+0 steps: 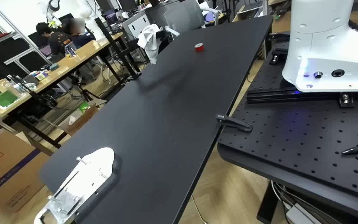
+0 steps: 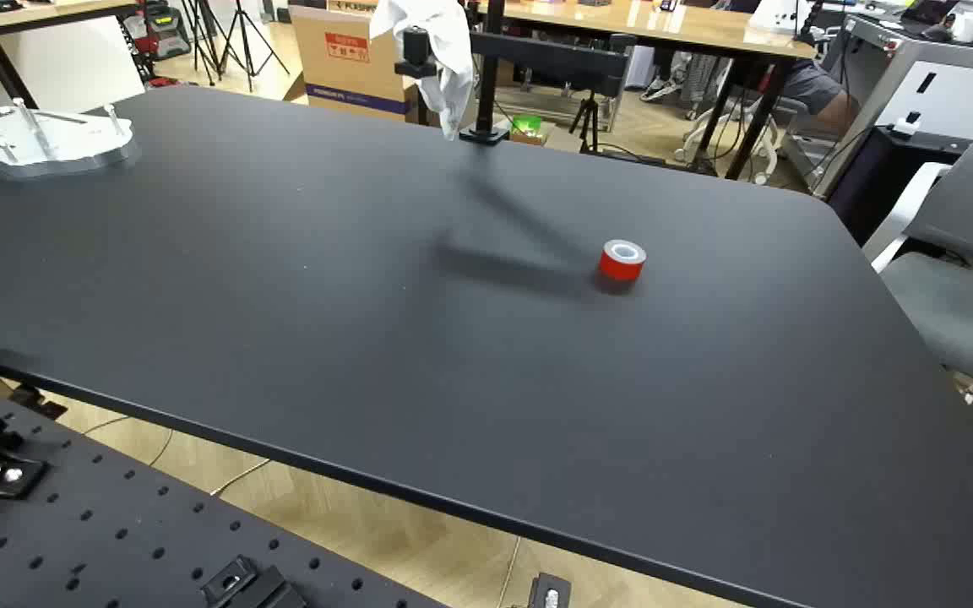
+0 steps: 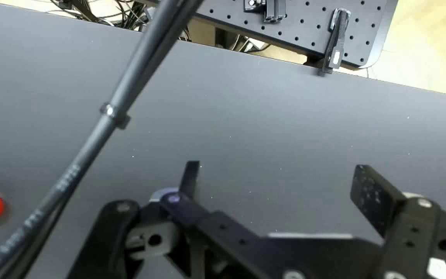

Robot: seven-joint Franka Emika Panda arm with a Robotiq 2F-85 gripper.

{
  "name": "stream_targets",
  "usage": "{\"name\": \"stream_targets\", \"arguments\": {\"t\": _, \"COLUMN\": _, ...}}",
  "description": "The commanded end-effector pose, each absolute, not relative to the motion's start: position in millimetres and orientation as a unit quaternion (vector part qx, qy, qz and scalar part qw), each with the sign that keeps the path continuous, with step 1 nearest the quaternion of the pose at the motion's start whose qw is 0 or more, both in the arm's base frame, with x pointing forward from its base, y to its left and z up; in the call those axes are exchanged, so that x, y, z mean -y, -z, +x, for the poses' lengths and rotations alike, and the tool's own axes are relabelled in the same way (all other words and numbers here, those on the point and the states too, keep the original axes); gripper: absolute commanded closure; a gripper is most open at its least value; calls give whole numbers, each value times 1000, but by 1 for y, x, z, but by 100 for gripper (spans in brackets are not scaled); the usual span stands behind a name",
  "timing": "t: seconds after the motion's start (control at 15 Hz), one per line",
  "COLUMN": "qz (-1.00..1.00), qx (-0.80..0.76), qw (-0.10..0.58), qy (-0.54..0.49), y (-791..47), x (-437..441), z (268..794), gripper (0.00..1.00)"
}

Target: Unhang the white cloth from the black stand

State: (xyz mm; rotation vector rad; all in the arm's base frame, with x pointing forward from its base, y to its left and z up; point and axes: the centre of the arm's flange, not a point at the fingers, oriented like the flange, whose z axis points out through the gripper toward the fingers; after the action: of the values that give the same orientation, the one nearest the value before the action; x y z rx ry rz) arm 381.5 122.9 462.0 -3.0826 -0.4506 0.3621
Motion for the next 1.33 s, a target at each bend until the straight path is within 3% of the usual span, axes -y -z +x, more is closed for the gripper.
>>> {"name": "stream_targets", "arguments": {"t": 0.0, "qz": -983, "qx": 144, "qw": 3, "qy": -115, "y": -462, "x": -123, "z": 382, "gripper": 0}}
{"name": "stream_targets", "arguments": {"t": 0.67, "qz": -983, "qx": 144, "qw": 3, "qy": -115, "y": -462, "x": -123, "z": 382, "gripper": 0}}
{"name": "stream_targets", "arguments": {"t": 1.27, "qz": -967, "qx": 148, "qw": -205, "qy": 42, "y": -497, "x": -55, "z": 446, "gripper": 0}}
